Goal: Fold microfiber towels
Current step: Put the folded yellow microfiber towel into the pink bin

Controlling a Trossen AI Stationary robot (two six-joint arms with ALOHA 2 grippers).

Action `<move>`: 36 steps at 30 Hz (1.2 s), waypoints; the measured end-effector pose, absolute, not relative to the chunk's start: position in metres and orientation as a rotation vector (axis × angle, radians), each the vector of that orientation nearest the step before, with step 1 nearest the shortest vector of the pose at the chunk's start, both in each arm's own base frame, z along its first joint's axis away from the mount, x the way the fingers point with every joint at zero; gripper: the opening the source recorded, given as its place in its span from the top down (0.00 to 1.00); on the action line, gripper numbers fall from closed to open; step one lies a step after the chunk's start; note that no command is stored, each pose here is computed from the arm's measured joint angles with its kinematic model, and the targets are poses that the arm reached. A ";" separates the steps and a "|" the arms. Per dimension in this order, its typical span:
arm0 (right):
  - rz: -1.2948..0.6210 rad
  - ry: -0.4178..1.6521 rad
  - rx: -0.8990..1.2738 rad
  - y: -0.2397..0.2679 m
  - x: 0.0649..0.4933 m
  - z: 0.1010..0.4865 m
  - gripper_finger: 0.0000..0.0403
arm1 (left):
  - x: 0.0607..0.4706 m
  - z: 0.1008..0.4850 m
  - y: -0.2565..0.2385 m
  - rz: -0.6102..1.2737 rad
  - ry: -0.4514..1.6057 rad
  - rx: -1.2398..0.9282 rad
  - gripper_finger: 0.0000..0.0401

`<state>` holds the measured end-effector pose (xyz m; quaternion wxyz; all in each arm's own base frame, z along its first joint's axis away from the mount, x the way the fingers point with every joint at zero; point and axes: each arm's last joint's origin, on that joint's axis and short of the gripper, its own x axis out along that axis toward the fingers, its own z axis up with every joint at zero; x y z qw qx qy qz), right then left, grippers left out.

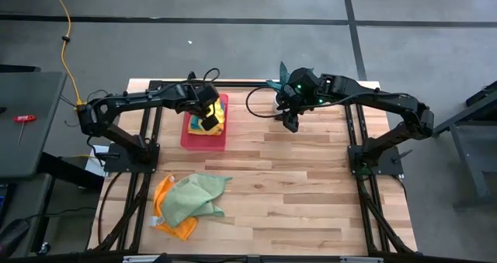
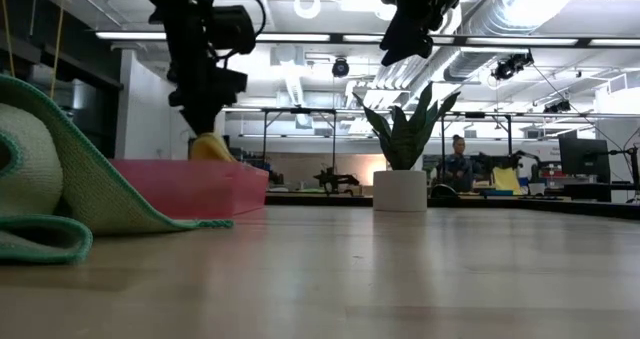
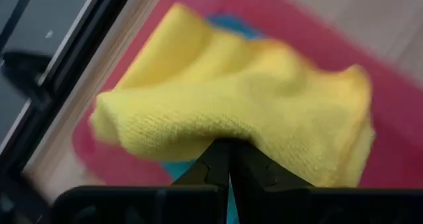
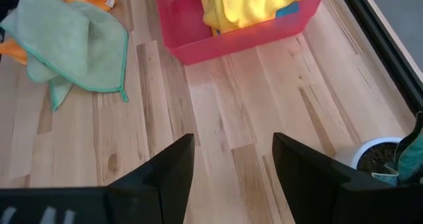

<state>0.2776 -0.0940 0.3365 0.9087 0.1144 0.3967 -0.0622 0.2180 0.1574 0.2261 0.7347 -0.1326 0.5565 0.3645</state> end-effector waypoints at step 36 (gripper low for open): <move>-0.137 0.818 0.255 -0.094 0.278 0.336 0.51 | 0.163 0.250 0.123 0.824 1.239 -0.452 1.00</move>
